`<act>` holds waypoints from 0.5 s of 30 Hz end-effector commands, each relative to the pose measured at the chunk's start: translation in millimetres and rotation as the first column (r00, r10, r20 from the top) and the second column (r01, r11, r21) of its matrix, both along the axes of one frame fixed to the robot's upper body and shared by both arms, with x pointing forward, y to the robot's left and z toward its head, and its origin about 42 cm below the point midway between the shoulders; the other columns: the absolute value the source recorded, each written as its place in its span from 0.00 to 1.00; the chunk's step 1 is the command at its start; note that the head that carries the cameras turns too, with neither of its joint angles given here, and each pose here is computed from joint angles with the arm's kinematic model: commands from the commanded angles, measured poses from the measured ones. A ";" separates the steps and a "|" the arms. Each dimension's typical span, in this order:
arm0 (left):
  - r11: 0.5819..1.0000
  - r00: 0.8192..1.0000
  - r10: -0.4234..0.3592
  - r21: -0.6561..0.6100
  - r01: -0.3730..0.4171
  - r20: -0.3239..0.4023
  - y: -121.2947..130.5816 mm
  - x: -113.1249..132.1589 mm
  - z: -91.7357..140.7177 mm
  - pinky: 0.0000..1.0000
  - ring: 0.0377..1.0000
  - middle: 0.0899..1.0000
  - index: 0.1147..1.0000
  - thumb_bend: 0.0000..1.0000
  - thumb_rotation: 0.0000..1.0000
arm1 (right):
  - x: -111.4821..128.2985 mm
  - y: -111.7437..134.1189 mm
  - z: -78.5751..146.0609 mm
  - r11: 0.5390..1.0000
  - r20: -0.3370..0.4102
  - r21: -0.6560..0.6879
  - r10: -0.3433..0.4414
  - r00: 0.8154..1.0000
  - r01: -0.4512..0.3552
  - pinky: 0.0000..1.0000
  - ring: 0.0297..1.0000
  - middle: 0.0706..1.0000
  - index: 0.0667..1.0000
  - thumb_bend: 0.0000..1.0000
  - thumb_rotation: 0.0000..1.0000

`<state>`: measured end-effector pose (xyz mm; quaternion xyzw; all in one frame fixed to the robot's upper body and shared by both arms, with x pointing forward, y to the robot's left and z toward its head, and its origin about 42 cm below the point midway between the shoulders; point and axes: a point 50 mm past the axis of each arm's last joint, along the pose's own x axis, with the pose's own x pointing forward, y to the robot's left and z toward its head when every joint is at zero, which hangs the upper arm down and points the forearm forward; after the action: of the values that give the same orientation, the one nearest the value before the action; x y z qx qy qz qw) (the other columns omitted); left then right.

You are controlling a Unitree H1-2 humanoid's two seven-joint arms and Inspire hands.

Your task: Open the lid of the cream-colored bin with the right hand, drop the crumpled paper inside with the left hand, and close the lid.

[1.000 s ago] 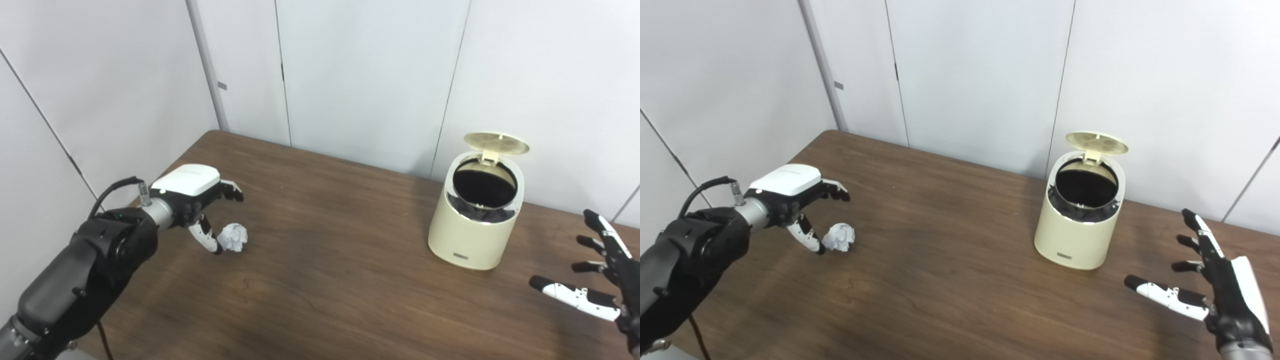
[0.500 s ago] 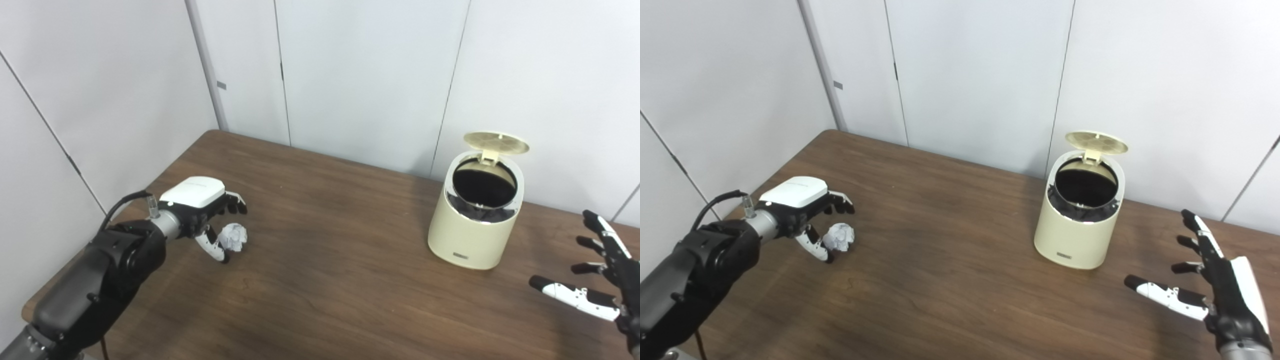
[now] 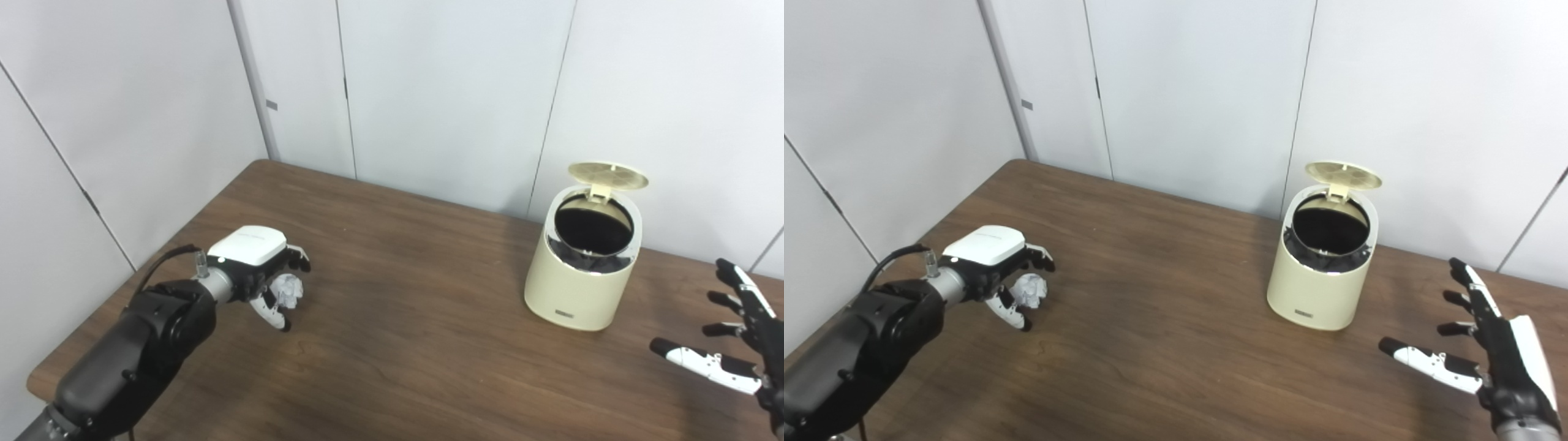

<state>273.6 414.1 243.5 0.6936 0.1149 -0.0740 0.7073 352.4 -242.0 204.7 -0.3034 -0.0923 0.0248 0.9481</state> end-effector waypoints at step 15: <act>0.996 0.999 0.008 0.086 -0.013 0.054 12.8 8.6 0.4 0.62 0.71 0.72 0.71 0.87 0.13 | -2.4 -6.3 20.3 1.000 0.073 -0.017 -0.013 0.997 0.015 0.61 0.83 0.92 0.92 0.78 0.33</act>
<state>277.5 422.4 230.1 0.7070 0.1176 -0.0683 0.6940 348.8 -244.6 205.0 -0.3072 -0.0882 0.0195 0.9473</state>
